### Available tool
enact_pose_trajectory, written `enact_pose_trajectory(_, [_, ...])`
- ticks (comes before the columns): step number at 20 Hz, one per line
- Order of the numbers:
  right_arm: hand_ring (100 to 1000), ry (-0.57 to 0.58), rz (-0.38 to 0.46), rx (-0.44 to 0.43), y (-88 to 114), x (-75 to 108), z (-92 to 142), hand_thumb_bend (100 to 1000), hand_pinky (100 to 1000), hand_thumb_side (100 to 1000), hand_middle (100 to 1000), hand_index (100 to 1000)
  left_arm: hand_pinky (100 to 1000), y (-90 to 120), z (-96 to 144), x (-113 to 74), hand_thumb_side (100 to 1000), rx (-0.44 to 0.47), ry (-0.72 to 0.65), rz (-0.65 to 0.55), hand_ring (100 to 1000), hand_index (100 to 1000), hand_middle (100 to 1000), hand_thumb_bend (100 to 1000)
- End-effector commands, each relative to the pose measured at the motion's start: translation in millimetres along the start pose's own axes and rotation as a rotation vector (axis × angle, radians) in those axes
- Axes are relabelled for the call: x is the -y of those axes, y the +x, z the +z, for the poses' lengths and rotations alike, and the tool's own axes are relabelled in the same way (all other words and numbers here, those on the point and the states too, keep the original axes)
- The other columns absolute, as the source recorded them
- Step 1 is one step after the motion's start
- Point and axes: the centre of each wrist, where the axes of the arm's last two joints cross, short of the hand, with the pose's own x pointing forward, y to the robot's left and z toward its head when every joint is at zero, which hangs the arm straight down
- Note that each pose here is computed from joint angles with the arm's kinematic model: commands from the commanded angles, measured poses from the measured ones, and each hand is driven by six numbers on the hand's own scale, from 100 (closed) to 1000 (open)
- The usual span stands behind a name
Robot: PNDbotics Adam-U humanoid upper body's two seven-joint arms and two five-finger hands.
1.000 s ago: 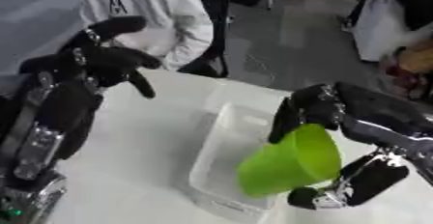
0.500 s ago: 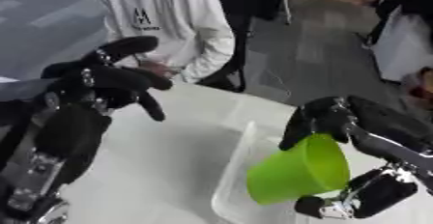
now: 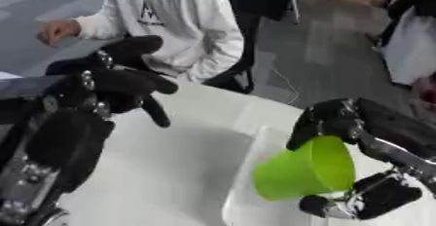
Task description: Pick up objects on the table and place them in the box.
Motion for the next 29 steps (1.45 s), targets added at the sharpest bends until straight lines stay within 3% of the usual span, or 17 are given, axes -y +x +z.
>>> enact_pose_trajectory(1, [683,0.004,0.113,-0.034,-5,11.8,7,422,493,604,746,782,494,6,-6,0.2,829,0.031,-0.005,0.0,684,738,899,228])
enact_pose_trajectory(3, [851,0.017,0.134,-0.045,-7,7.8,9,343,774,759,887,899,493,6,-6,0.5,831,0.03,-0.009,-0.002,685,738,900,226])
enact_pose_trajectory(4, [826,0.021,0.139,-0.048,-7,6.5,9,364,723,727,867,882,494,6,-6,0.7,831,0.03,-0.011,-0.003,685,738,900,226])
enact_pose_trajectory(5, [910,0.024,0.137,-0.05,-8,4.5,10,315,904,844,942,951,493,6,-5,0.7,833,0.029,-0.013,-0.004,685,738,900,225])
enact_pose_trajectory(8, [958,0.04,0.126,-0.053,-10,1.4,11,308,999,905,980,983,493,5,-4,0.8,834,0.027,-0.016,-0.008,685,738,900,223])
enact_pose_trajectory(11, [987,0.061,0.12,-0.053,-11,0.1,13,310,1000,965,1000,1000,493,5,-3,0.4,834,0.026,-0.015,-0.013,685,738,901,223])
enact_pose_trajectory(20, [967,0.076,0.101,-0.043,-6,-1.5,13,300,986,970,988,1000,494,5,-2,-2.5,833,0.023,-0.012,-0.026,686,738,900,223])
enact_pose_trajectory(21, [934,0.068,0.094,-0.036,-4,-1.3,12,301,961,963,977,1000,494,4,-1,-3.3,832,0.022,-0.012,-0.03,686,737,900,224])
enact_pose_trajectory(24, [877,0.019,0.031,-0.005,7,-2.9,8,296,912,950,943,1000,494,3,3,-6.5,833,0.012,-0.018,-0.05,686,737,900,222])
enact_pose_trajectory(25, [832,-0.003,0.002,0.002,11,-3.6,7,284,835,949,912,991,494,3,5,-7.5,835,0.007,-0.022,-0.057,686,737,900,220])
enact_pose_trajectory(28, [804,-0.086,-0.115,0.034,32,-7.3,7,272,794,944,883,971,494,1,10,-10.8,835,-0.008,-0.038,-0.081,687,737,900,219])
enact_pose_trajectory(29, [750,-0.109,-0.16,0.044,41,-8.8,8,231,713,927,838,938,494,1,12,-11.8,834,-0.01,-0.042,-0.088,687,736,898,219])
